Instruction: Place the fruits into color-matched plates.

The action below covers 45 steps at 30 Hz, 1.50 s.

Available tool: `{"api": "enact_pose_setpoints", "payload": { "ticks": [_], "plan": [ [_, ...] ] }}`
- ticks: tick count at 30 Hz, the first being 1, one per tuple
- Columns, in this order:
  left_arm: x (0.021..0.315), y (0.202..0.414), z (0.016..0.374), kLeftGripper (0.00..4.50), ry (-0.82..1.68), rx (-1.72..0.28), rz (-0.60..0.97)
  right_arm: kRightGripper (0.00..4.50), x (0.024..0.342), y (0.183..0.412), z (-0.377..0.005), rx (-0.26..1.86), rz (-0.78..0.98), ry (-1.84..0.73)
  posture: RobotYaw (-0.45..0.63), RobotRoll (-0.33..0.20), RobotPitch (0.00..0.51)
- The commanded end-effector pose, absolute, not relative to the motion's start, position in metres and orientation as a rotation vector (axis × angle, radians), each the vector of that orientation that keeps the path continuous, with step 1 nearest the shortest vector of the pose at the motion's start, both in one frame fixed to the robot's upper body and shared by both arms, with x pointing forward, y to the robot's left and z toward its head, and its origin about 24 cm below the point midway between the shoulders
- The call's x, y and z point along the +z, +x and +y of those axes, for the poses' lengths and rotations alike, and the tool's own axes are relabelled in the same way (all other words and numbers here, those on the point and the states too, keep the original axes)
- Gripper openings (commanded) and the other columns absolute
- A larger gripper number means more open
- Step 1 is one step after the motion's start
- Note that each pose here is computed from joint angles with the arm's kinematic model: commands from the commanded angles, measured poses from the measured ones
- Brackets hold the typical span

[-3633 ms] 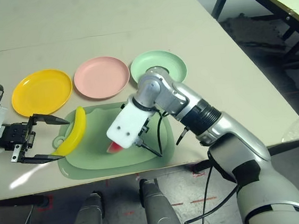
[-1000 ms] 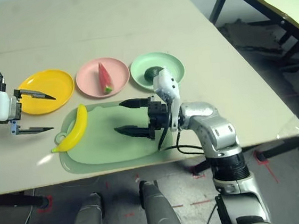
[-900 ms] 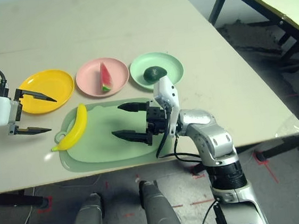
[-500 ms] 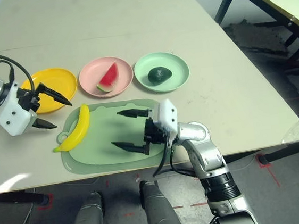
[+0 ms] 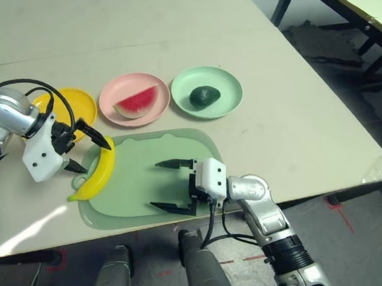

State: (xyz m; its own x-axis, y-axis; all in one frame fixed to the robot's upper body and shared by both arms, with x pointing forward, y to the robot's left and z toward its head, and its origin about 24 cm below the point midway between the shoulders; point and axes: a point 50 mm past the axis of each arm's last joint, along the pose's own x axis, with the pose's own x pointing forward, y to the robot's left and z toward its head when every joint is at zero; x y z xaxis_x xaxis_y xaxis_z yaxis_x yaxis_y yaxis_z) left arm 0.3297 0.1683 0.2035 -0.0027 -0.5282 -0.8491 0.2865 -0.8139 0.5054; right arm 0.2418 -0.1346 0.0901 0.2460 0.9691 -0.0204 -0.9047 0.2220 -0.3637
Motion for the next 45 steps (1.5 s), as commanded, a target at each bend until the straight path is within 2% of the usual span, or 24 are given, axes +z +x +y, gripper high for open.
{"api": "enact_pose_setpoints", "payload": {
  "ticks": [1, 6, 7, 11, 16, 26, 32, 36, 45],
  "plan": [
    [0.201, 0.33, 0.164, 4.5, 1.715, -1.914, -0.223, 4.48, 0.088, 0.238, -0.133, 1.319, -0.209, -0.328, -0.18, 0.0, 0.208],
    [0.195, 0.33, 0.165, 4.5, 1.688, -1.958, -0.128, 4.48, 0.088, 0.239, -0.135, 1.313, -0.198, -0.329, -0.18, 0.0, 0.21],
    [0.194, 0.33, 0.165, 4.32, 1.679, -1.964, -0.103, 4.5, 0.088, 0.239, -0.136, 1.312, -0.196, -0.329, -0.18, 0.0, 0.21],
    [0.191, 0.33, 0.171, 3.33, 1.646, -1.976, -0.001, 4.5, 0.089, 0.239, -0.136, 1.312, -0.189, -0.328, -0.18, 0.0, 0.211],
    [0.191, 0.329, 0.18, 1.68, 1.601, -1.965, 0.071, 4.5, 0.088, 0.239, -0.134, 1.319, -0.179, -0.32, -0.17, 0.0, 0.215],
    [0.215, 0.333, 0.2, 1.67, 1.459, -1.796, 0.138, 4.5, 0.091, 0.243, -0.133, 1.306, -0.196, -0.289, -0.15, 0.0, 0.215],
    [0.251, 0.341, 0.223, 1.67, 1.359, -1.549, 0.103, 4.5, 0.098, 0.244, -0.133, 1.261, -0.223, -0.176, -0.13, 0.0, 0.221],
    [0.266, 0.345, 0.245, 1.67, 1.332, -1.374, 0.139, 4.5, 0.108, 0.245, -0.128, 1.214, -0.261, -0.068, -0.11, 0.0, 0.223],
    [0.254, 0.353, 0.286, 1.67, 1.319, -0.98, 0.295, 4.5, 0.117, 0.245, -0.125, 1.016, -0.241, -0.149, -0.09, 0.0, 0.225]
  ]
}}
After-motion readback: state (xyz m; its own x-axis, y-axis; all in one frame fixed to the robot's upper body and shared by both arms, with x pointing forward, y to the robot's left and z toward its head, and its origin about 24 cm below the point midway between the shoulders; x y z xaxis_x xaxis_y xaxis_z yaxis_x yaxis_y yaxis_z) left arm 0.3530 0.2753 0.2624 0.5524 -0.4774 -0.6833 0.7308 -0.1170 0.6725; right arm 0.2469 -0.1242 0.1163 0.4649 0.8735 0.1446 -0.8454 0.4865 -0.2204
